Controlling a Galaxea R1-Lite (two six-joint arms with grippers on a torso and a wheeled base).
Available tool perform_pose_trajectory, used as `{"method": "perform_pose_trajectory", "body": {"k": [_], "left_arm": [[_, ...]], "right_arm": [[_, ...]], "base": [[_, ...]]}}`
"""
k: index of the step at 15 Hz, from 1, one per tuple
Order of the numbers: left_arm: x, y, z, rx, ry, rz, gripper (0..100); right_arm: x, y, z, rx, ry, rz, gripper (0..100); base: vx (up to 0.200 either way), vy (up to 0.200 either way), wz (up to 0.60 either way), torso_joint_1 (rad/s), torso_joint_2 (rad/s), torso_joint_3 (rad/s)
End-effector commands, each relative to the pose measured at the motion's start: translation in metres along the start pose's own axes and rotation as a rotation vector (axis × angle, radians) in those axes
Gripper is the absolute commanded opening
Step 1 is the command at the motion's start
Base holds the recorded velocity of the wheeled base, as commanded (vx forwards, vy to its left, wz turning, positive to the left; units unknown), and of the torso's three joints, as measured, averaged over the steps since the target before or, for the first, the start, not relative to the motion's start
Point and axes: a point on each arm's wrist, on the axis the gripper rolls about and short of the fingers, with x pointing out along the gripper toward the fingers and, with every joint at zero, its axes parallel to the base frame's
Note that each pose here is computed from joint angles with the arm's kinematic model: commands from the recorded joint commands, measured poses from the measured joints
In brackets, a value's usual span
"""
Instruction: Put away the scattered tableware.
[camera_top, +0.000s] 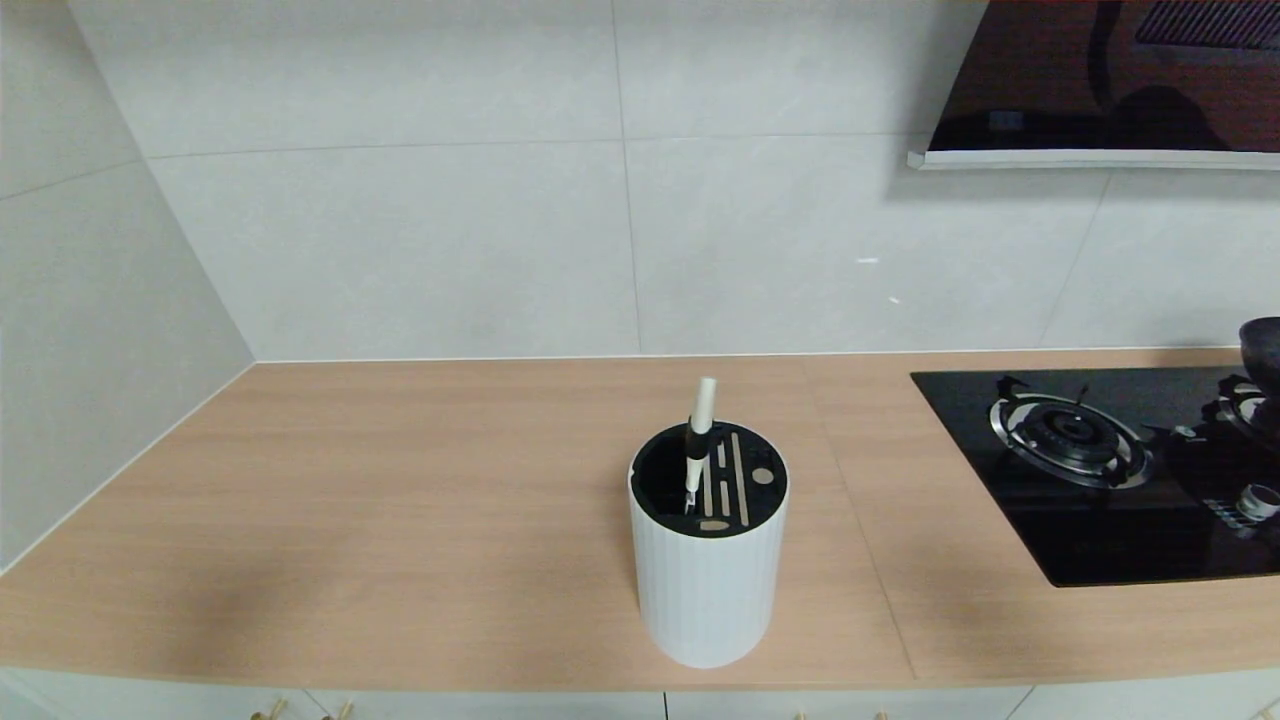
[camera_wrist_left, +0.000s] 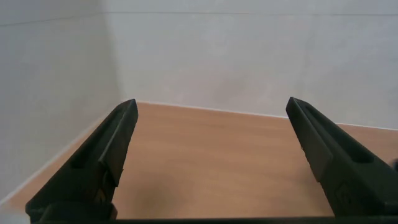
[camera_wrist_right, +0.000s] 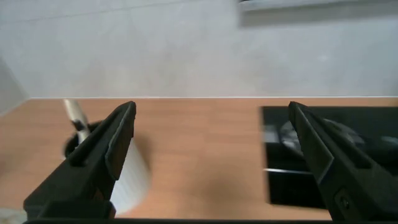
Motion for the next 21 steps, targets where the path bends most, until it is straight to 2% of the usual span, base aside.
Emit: {"method": "perform_pose_trajectory", "body": {"k": [1,3,5,6,7,8,10,11,12,13,14,15,16,17,18,20,21], "left_arm": [[-0.068,0.035,0.003,-0.028,-0.139,0.112,100],[-0.084,0.037,-0.004,-0.015,-0.155,0.141,100],[-0.090,0.035,-0.003,-0.046,-0.192,0.234,100],[-0.095,0.035,-0.009,-0.035,-0.196,0.245,100],[-0.100,0.033,-0.019,-0.008,-0.175,0.251,100],[-0.097,0.032,-0.030,0.013,-0.129,0.235,100],[-0.089,0.029,-0.054,0.033,-0.049,0.202,100],[-0.083,0.026,-0.077,0.043,0.020,0.170,100],[-0.076,0.023,-0.108,0.042,0.057,0.136,100],[-0.076,0.023,-0.109,0.041,0.058,0.124,100],[-0.077,0.021,-0.114,0.008,0.104,0.031,100],[-0.077,0.020,-0.120,0.018,0.156,-0.018,100],[-0.078,0.018,-0.124,0.016,0.205,-0.082,100],[-0.079,0.017,-0.125,-0.001,0.217,-0.148,100],[-0.079,0.016,-0.125,0.000,0.220,-0.208,100],[-0.079,0.015,-0.126,0.012,0.222,-0.234,100],[-0.079,0.014,-0.126,0.020,0.226,-0.274,100]], "right_arm": [[-0.063,0.000,-0.010,-0.064,-0.154,-0.109,100],[-0.078,0.003,-0.021,-0.097,-0.160,-0.143,100],[-0.089,0.006,-0.046,-0.122,-0.149,-0.187,100],[-0.085,0.005,-0.054,-0.118,-0.122,-0.194,100],[-0.083,0.004,-0.059,-0.110,-0.105,-0.204,100],[-0.079,0.002,-0.068,-0.096,-0.072,-0.205,100],[-0.070,-0.001,-0.092,-0.087,0.020,-0.202,100],[-0.064,-0.004,-0.116,-0.081,0.106,-0.198,100],[-0.057,-0.008,-0.147,-0.085,0.176,-0.195,100],[-0.056,-0.008,-0.150,-0.086,0.170,-0.192,100],[-0.055,-0.008,-0.151,-0.086,0.152,-0.155,100],[-0.056,-0.007,-0.154,-0.088,0.184,-0.127,100],[-0.056,-0.007,-0.155,-0.099,0.203,-0.099,100],[-0.056,-0.006,-0.155,-0.107,0.202,-0.083,100],[-0.056,-0.006,-0.156,-0.104,0.203,-0.074,100],[-0.056,-0.006,-0.156,-0.101,0.203,-0.059,100],[-0.056,-0.006,-0.156,-0.101,0.203,-0.056,100]], "base": [[0.000,0.000,0.00,0.000,0.00,0.000],[0.000,0.000,0.00,0.000,0.00,0.000],[0.000,0.000,0.00,0.000,0.00,0.000],[0.000,0.000,0.00,0.000,0.00,0.000],[0.000,0.000,0.00,0.000,0.00,0.000],[0.000,0.000,0.00,0.000,0.00,0.000],[0.000,0.000,0.00,0.000,0.00,0.000],[0.000,0.000,0.00,0.000,0.00,0.000],[0.000,0.000,0.00,0.000,0.00,0.000],[0.000,0.000,0.00,0.000,0.00,0.000],[0.000,0.000,0.00,0.000,0.00,0.000],[0.000,0.000,0.00,0.000,0.00,0.000],[0.000,0.000,0.00,0.000,0.00,0.000],[0.000,0.000,0.00,0.000,0.00,0.000],[0.000,0.000,0.00,0.000,0.00,0.000],[0.000,0.000,0.00,0.000,0.00,0.000],[0.000,0.000,0.00,0.000,0.00,0.000]]}}
